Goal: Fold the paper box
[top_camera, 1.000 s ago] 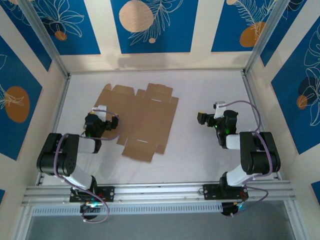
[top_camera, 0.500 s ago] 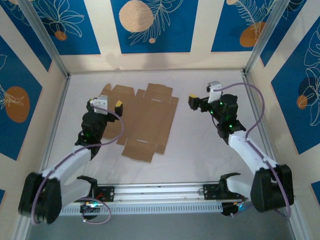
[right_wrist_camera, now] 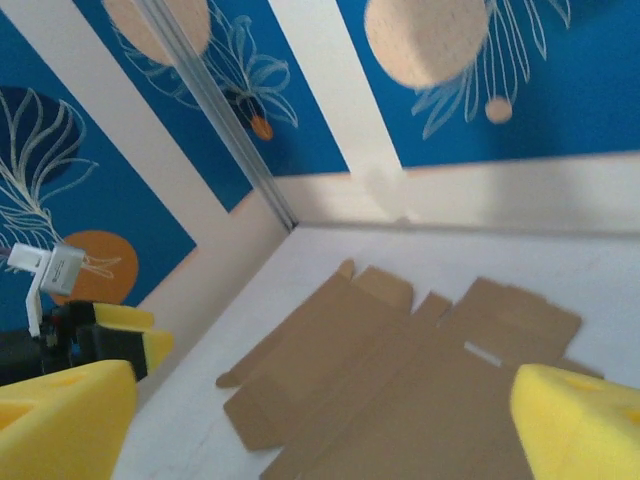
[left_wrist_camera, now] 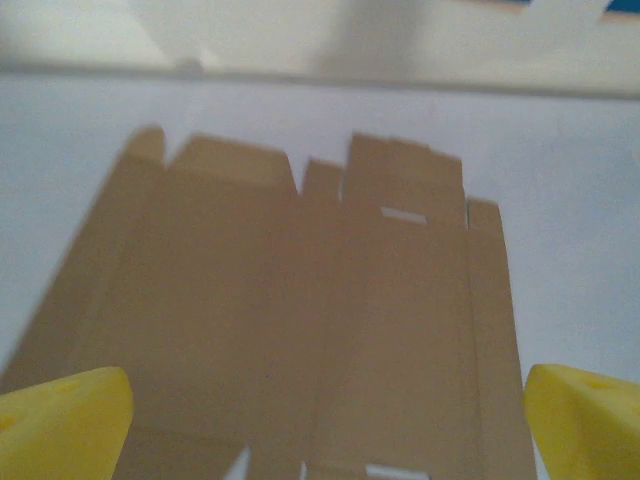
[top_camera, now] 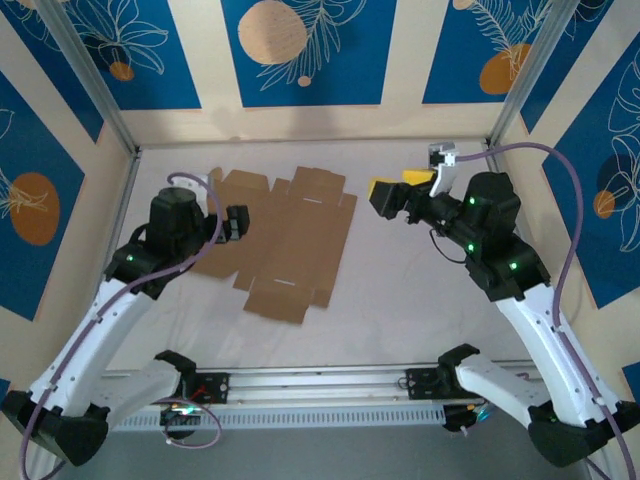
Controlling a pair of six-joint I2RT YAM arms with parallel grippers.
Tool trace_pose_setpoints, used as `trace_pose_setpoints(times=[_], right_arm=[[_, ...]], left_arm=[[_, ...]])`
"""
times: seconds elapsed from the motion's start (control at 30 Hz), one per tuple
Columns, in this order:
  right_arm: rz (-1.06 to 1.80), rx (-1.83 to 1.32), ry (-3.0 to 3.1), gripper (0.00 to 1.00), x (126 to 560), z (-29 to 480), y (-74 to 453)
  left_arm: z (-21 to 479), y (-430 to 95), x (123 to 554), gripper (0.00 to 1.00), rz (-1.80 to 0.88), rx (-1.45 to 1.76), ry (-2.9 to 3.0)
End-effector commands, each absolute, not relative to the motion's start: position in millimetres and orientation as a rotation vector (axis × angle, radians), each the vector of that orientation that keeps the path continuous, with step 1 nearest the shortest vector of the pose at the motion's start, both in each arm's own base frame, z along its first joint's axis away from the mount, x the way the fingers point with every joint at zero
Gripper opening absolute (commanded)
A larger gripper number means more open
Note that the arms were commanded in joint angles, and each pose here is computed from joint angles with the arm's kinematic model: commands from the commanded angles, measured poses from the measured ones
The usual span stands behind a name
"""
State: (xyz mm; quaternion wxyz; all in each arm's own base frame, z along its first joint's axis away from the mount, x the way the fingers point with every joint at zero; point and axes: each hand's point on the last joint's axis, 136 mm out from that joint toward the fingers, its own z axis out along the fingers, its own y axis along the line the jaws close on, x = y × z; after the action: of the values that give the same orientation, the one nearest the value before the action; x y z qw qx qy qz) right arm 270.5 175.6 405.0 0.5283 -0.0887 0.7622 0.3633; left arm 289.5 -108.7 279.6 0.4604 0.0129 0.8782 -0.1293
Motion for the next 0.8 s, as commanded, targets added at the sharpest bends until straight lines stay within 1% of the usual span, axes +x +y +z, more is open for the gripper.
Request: trace_pose_setpoints(times=[0.0, 0.03, 0.1, 0.13, 0.17, 0.23, 0.27, 0.33, 0.37, 0.4, 0.43, 0.53, 0.67, 0.77], right_arm=[[0.933, -0.198, 2.169, 0.93, 275.8, 335.2, 206.8], [0.832, -0.249, 2.233, 0.94, 281.3, 318.3, 216.2], [0.663, -0.280, 2.291, 0.99, 295.5, 288.6, 232.2], [0.663, -0.333, 2.323, 0.99, 300.4, 275.7, 246.3], [0.672, -0.375, 2.356, 0.94, 305.0, 265.9, 257.6], [0.613, -0.423, 2.459, 0.79, 323.2, 239.9, 277.8], [0.592, -0.436, 2.504, 0.70, 331.6, 227.2, 285.2], [0.551, -0.402, 2.627, 0.42, 354.4, 193.0, 295.6], [0.558, -0.389, 2.666, 0.34, 364.4, 181.7, 300.6], [0.535, -0.359, 2.713, 0.27, 376.1, 166.7, 303.1], [0.491, -0.325, 2.749, 0.18, 388.9, 153.0, 303.0], [0.437, -0.253, 2.838, 0.00, 416.3, 118.3, 306.0], [0.412, -0.172, 2.905, 0.00, 445.3, 80.9, 305.0], [0.331, -0.104, 2.964, 0.00, 458.9, 53.5, 291.0]], left_arm=[[241.5, -121.4, 258.4, 1.00, -0.504, -0.008, 2.288], [240.3, -125.8, 254.7, 1.00, -0.548, -0.003, 2.289], [241.4, -132.1, 250.0, 1.00, -0.587, 0.042, 2.291], [241.1, -129.6, 249.8, 1.00, -0.569, 0.042, 2.292], [241.7, -126.2, 249.5, 1.00, -0.543, 0.045, 2.292], [241.0, -115.1, 249.4, 1.00, -0.462, 0.043, 2.285], [239.7, -109.4, 249.2, 1.00, -0.424, 0.035, 2.282], [237.5, -97.1, 247.9, 1.00, -0.355, 0.006, 2.267], [237.4, -93.9, 246.4, 1.00, -0.341, -0.001, 2.260], [237.4, -91.4, 244.9, 1.00, -0.334, -0.007, 2.250], [237.8, -90.5, 243.7, 1.00, -0.337, -0.009, 2.238], [240.2, -90.2, 241.7, 1.00, -0.345, 0.004, 2.210], [241.7, -86.9, 243.2, 1.00, -0.324, -0.009, 2.202], [240.4, -88.5, 244.2, 1.00, -0.333, -0.009, 2.207]])
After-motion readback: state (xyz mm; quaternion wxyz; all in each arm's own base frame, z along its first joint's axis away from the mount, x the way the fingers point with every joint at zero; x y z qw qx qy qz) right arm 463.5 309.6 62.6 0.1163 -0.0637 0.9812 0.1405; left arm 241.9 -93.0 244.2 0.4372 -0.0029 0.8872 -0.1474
